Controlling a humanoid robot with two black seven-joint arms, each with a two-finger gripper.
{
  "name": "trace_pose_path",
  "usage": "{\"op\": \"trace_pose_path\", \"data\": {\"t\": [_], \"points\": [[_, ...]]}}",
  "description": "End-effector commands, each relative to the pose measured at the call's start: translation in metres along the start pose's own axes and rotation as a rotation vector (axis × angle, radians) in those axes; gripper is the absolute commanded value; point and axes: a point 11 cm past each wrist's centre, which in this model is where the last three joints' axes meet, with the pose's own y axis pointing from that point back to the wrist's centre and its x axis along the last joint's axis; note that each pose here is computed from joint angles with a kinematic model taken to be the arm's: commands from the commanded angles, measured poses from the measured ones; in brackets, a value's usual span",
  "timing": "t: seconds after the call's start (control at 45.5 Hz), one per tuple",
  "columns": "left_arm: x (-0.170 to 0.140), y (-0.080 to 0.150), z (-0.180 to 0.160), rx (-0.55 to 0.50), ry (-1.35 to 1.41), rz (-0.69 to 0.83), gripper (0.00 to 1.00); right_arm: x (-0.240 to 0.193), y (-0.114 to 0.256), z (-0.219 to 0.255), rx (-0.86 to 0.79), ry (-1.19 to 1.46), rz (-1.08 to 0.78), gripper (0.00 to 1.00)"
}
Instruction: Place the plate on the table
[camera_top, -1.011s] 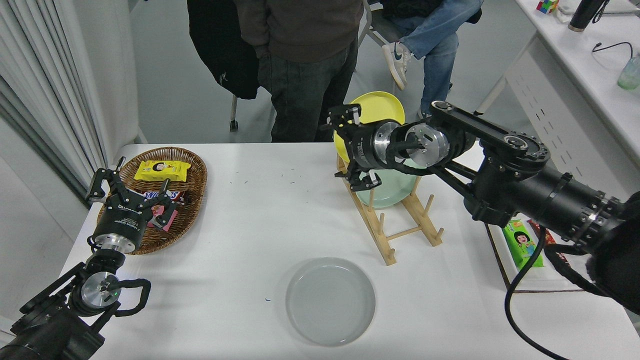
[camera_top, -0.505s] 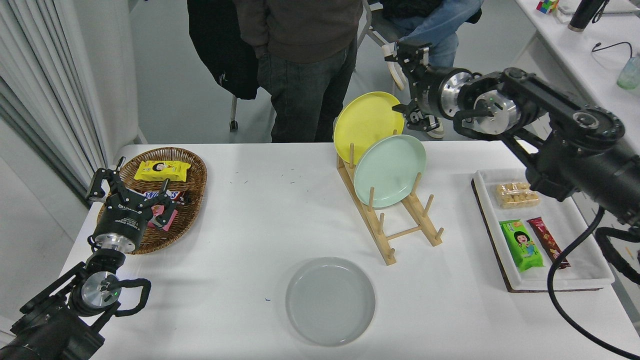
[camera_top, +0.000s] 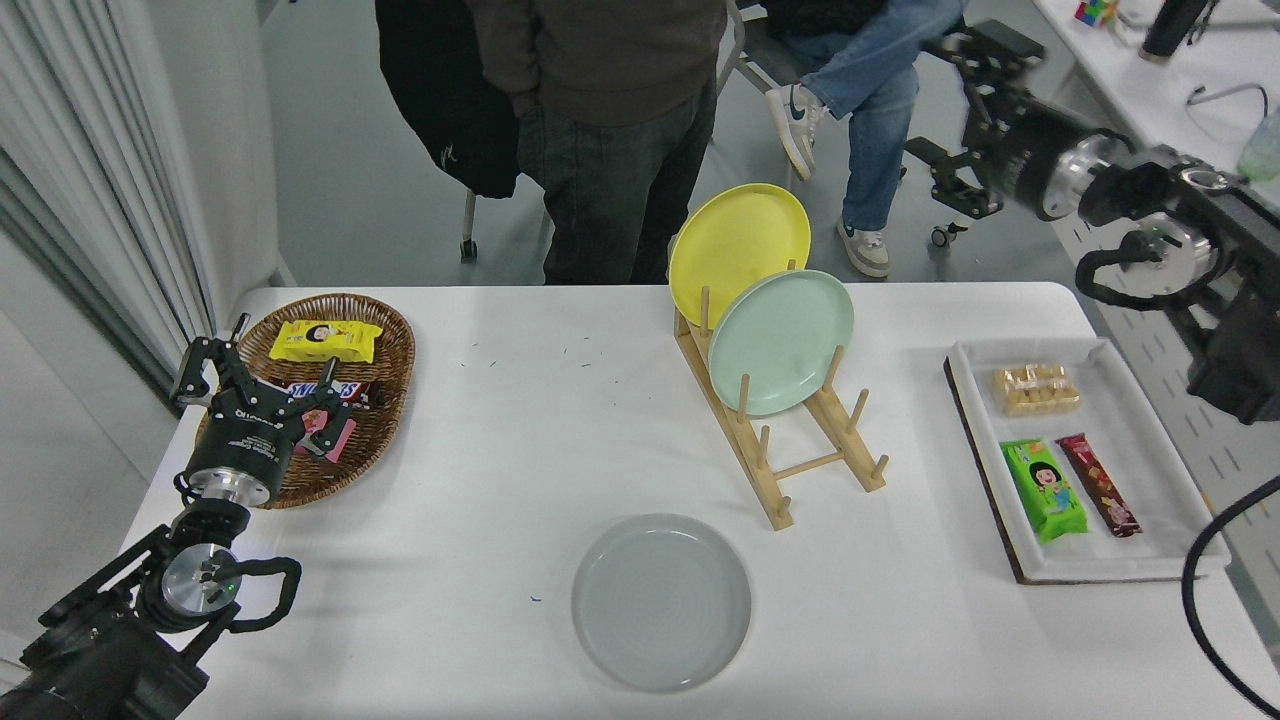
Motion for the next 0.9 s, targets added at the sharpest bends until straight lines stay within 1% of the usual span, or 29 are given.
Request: {"op": "trace_pose_path", "data": {"t": [0.0, 0.198, 0.352, 0.396, 0.418, 0.505, 0.769, 0.879], "points": [[0.000, 0.000, 0.000, 0.000, 0.000, 0.000, 0.98, 0.043, 0.030, 0.020, 0.046, -0.066, 0.100, 0.99], [0.000, 0.000, 0.000, 0.000, 0.000, 0.000, 0.98, 0.037, 0.042, 0.057, 0.001, -0.127, 0.098, 0.99], [0.000, 0.000, 0.000, 0.000, 0.000, 0.000, 0.98, 0.021, 0.060, 0.114, -0.067, -0.226, 0.113, 0.99], [0.000, 0.000, 0.000, 0.000, 0.000, 0.000, 0.98, 0.013, 0.072, 0.142, -0.100, -0.277, 0.124, 0.99], [0.000, 0.000, 0.000, 0.000, 0.000, 0.000, 0.98, 0.011, 0.073, 0.147, -0.105, -0.286, 0.124, 0.99], [0.000, 0.000, 0.000, 0.000, 0.000, 0.000, 0.98, 0.004, 0.076, 0.158, -0.115, -0.315, 0.130, 0.99], [0.000, 0.000, 0.000, 0.000, 0.000, 0.000, 0.98, 0.010, 0.107, 0.197, -0.194, -0.336, 0.182, 0.99], [0.000, 0.000, 0.000, 0.000, 0.000, 0.000, 0.98, 0.020, 0.115, 0.199, -0.162, -0.388, 0.241, 0.99]]}}
